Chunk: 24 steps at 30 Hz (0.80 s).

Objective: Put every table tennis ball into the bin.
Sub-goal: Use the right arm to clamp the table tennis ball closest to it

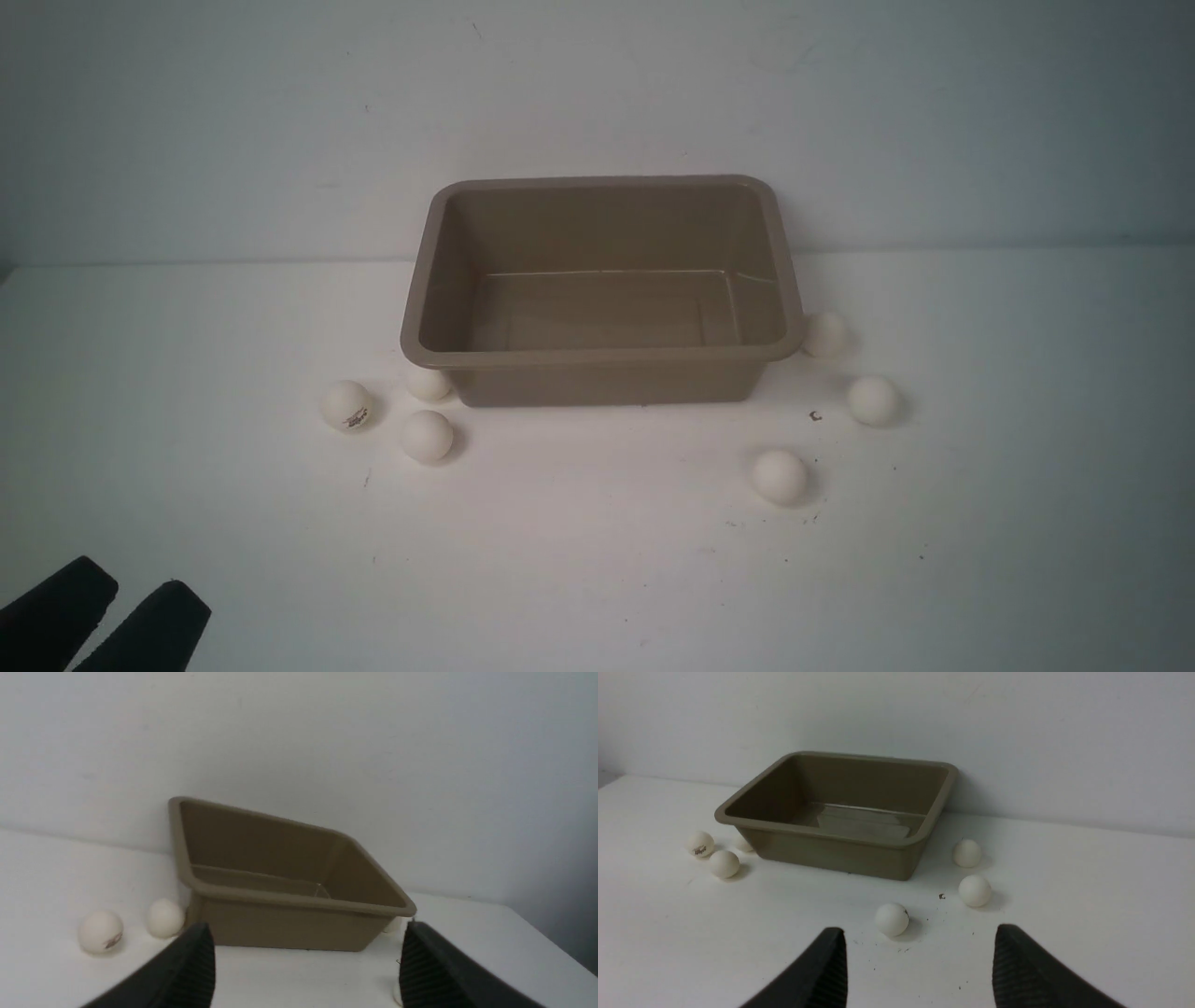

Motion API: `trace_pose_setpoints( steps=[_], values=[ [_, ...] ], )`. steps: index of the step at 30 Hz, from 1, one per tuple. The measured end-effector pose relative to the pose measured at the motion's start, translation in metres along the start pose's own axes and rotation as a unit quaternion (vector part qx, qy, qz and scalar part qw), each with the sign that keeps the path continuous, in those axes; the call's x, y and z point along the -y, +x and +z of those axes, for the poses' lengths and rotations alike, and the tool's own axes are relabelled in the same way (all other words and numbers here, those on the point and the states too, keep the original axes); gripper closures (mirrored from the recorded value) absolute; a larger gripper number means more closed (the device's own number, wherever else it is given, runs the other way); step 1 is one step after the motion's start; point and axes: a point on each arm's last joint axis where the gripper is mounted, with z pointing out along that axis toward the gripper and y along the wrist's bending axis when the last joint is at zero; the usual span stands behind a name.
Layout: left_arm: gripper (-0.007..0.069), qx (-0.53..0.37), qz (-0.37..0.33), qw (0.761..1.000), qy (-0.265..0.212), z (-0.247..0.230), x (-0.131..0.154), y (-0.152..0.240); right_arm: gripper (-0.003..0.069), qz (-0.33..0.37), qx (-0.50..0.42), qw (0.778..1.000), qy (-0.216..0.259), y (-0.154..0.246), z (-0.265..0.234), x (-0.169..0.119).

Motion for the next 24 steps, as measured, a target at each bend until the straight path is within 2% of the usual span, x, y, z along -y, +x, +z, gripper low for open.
trace_pose_setpoints(
  steps=[4, 8, 10, 15, 21, 24],
  values=[
    [0.0146, -0.010, 0.024, 1.000, -0.003, 0.003, 0.003, -0.009, 0.0270, -0.002, -0.012, 1.000, -0.007, 0.000, 0.003, 0.000],
    [0.0146, -0.076, 0.018, 0.997, -0.024, 0.017, -0.005, -0.005, 0.0270, -0.002, -0.013, 1.000, -0.016, -0.001, 0.004, 0.000],
    [0.0146, -0.116, 0.013, 0.993, -0.023, 0.023, -0.008, 0.001, 0.0270, -0.003, -0.014, 1.000, -0.018, -0.001, 0.005, 0.000],
    [0.0146, -0.192, 0.057, 0.980, -0.001, 0.034, -0.011, 0.010, 0.0270, 0.001, -0.001, 1.000, -0.019, -0.004, 0.006, 0.000],
    [0.0146, -0.198, 0.065, 0.978, 0.008, 0.045, -0.009, -0.005, 0.0270, 0.014, -0.010, 0.999, -0.027, -0.007, 0.012, 0.001],
    [0.0146, -0.168, 0.032, 0.985, 0.014, 0.050, -0.002, -0.022, 0.0270, 0.019, -0.019, 0.999, -0.030, -0.008, 0.017, 0.002]
  ],
)
